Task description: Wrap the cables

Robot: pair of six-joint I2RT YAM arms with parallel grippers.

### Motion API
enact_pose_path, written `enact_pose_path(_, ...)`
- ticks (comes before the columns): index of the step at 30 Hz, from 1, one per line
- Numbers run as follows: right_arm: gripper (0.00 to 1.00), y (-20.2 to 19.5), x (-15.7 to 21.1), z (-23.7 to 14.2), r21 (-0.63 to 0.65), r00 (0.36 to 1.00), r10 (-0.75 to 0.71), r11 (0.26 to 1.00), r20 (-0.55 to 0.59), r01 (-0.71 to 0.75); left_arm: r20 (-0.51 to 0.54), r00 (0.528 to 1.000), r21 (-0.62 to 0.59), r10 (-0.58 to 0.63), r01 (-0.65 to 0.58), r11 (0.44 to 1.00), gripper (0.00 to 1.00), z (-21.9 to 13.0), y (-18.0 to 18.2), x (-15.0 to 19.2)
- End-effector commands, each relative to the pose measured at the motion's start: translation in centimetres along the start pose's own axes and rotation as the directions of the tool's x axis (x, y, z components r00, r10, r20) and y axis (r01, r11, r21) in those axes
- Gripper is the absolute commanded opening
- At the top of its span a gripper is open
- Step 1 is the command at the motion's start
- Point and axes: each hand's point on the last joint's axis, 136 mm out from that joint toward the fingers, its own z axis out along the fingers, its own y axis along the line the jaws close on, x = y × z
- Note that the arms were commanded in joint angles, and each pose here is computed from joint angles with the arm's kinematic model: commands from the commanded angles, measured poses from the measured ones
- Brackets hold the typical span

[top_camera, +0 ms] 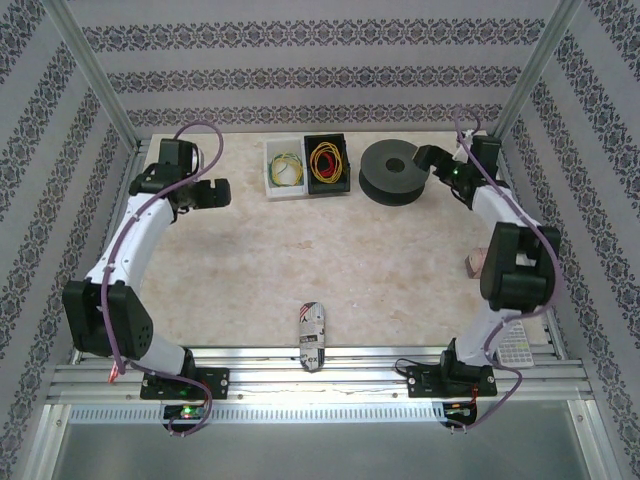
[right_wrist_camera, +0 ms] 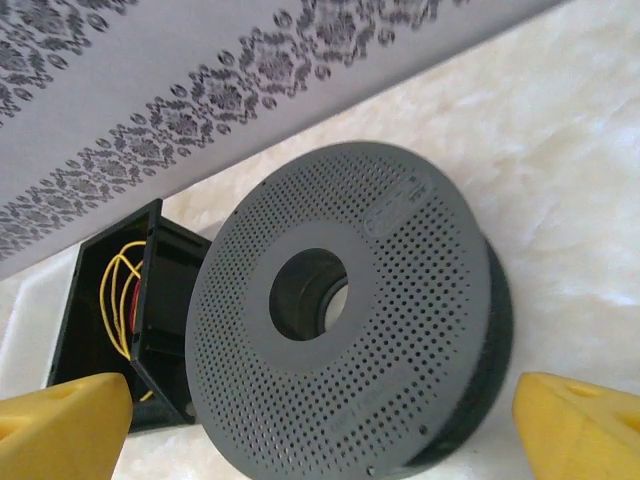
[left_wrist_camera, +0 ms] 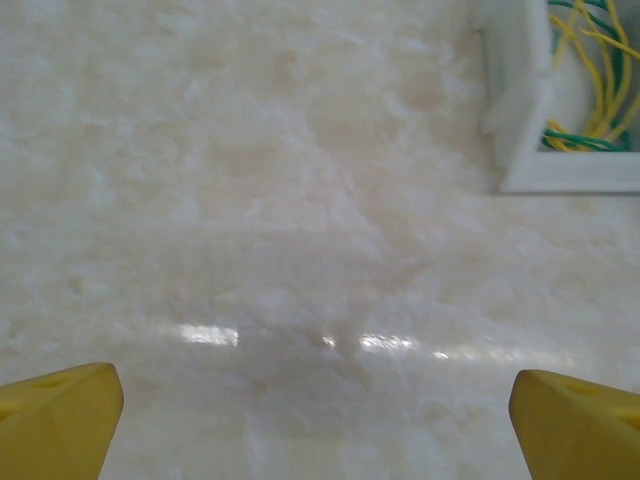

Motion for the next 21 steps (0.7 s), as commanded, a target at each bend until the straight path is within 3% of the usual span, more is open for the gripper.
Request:
enact_pose_path(1, 0.98, -1.4, 0.5, 2.2, -0.036, 0.978, 0.194, 0.98, -0.073, -0.197, -0.2, 0.98, 0.061, 0.013, -0.001, 0.998, 1.0, -0.2, -1.0, 3.6)
enact_pose_path(11, 0.93, -3.8, 1.3, 6.9, -0.023, 0.953, 0.282, 0.958, -0.112, -0.286, -0.255, 0.967, 0.004, 0.027, -0.027, 1.0, 1.0, -0.2, 0.1, 5.0)
enact_pose_path(17, 0.76, -4.5, 1.7, 8.3, -0.035, 0.939, 0.325, 0.943, -0.116, -0.331, -0.252, 0.967, 0.002, 0.025, -0.026, 1.0, 1.0, -0.3, 0.1, 4.9)
enact_pose_path(21, 0.7, -4.8, 1.9, 8.8, -0.032, 0.931, 0.347, 0.935, -0.118, -0.353, -0.251, 0.968, -0.003, 0.03, -0.032, 0.999, 0.99, -0.3, 0.2, 4.8)
